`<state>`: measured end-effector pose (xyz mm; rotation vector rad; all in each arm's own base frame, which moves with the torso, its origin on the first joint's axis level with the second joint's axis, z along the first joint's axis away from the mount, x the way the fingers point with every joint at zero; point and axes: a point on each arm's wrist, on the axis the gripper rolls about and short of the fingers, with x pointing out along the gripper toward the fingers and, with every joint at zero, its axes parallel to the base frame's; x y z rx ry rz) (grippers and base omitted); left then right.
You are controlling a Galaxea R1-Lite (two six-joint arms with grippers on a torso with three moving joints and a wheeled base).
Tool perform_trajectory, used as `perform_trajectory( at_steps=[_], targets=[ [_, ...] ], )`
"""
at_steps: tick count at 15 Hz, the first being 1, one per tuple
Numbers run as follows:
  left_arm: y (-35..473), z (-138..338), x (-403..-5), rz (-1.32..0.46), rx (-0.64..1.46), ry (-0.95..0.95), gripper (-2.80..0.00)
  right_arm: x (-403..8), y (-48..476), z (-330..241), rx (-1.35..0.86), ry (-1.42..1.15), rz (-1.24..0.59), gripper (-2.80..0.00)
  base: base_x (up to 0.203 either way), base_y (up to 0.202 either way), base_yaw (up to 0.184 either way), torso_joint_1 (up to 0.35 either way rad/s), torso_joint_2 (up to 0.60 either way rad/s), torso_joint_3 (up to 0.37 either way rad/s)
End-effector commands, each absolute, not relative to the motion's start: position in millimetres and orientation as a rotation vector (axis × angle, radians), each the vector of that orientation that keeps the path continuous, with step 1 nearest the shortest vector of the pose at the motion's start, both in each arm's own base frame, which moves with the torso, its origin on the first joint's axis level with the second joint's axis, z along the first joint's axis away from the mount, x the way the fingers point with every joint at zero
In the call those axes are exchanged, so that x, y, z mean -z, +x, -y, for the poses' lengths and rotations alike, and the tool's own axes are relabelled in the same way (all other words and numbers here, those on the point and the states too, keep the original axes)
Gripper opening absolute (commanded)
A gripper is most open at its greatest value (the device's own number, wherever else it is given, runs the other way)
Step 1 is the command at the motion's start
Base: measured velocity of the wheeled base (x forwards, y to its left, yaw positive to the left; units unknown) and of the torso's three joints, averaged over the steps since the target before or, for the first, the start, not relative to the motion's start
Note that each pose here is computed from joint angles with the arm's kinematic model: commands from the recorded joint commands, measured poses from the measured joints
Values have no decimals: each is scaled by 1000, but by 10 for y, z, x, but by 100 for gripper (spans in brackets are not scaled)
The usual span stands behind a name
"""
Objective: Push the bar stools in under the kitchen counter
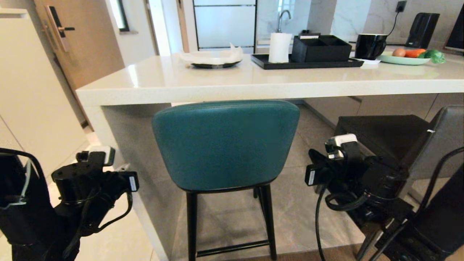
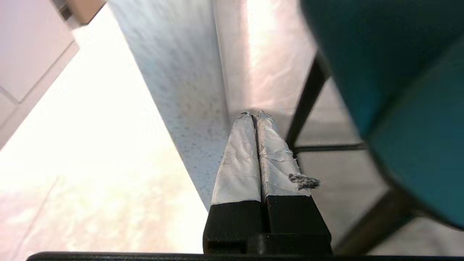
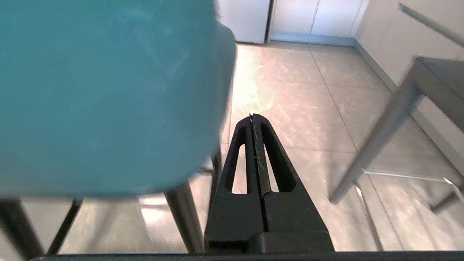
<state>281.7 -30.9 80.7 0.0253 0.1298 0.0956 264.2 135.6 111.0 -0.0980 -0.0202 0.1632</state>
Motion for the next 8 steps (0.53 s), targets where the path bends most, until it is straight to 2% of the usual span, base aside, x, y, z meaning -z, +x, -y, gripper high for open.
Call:
perform_trajectory(
  at_steps=[1,4,8],
  targets=[
    [2518,337,-1160,-19,-66,-4,-280,-1304,2295,-1123,-138,-90,39,-280,0,0,0,0,0,0],
    [2061,380,-1394,58,-9,-25,-280,-1394,1935,-777,-41,-95,34,-280,0,0,0,0,0,0],
    [1497,293,-1693,163,10,-39,-280,-1661,1451,-325,120,-99,131,-280,0,0,0,0,0,0]
  ],
)
